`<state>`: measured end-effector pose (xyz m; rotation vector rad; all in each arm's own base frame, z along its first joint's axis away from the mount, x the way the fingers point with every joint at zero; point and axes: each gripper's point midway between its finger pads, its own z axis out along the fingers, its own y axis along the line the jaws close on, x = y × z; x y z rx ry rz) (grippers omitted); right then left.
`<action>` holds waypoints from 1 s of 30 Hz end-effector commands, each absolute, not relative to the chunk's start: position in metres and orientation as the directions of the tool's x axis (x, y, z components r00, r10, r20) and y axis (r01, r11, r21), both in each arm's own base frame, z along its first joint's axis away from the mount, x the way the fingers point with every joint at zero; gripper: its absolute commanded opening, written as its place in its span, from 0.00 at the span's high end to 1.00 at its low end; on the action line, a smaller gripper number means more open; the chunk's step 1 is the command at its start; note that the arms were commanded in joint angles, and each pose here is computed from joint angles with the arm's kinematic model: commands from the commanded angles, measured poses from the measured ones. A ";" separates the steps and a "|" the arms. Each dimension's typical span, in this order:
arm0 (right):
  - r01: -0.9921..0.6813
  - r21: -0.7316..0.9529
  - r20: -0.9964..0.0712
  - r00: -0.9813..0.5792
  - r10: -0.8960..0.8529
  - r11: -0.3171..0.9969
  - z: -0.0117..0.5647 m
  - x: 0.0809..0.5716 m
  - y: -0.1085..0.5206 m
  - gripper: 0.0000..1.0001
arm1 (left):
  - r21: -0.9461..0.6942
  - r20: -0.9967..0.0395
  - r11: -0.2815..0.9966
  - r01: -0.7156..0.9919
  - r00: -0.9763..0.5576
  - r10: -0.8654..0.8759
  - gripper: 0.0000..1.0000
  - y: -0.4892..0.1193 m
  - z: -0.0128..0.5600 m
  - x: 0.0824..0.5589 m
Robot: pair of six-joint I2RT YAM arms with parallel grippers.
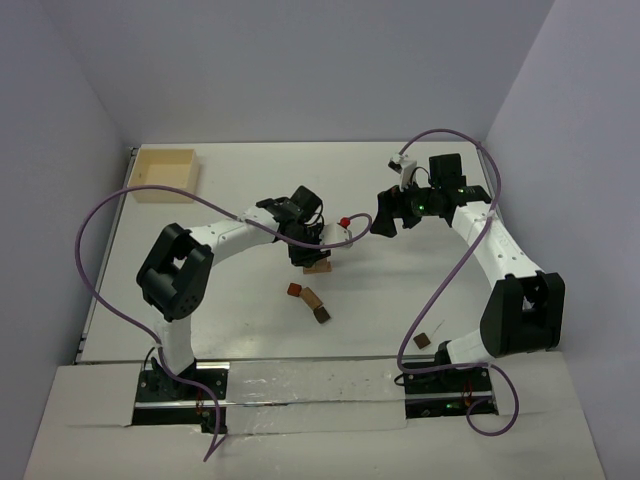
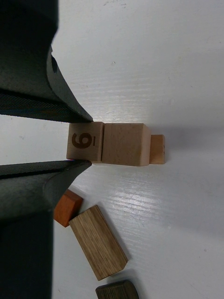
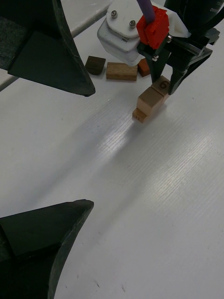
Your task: Build the wood block tower
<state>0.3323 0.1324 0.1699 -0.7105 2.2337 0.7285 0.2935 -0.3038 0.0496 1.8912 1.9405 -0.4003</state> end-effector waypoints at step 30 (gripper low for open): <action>-0.677 0.269 -0.757 -0.588 -0.284 0.685 0.174 0.338 0.133 0.00 | 0.101 -0.496 0.032 0.994 0.022 0.868 0.01 -0.316 0.061 0.299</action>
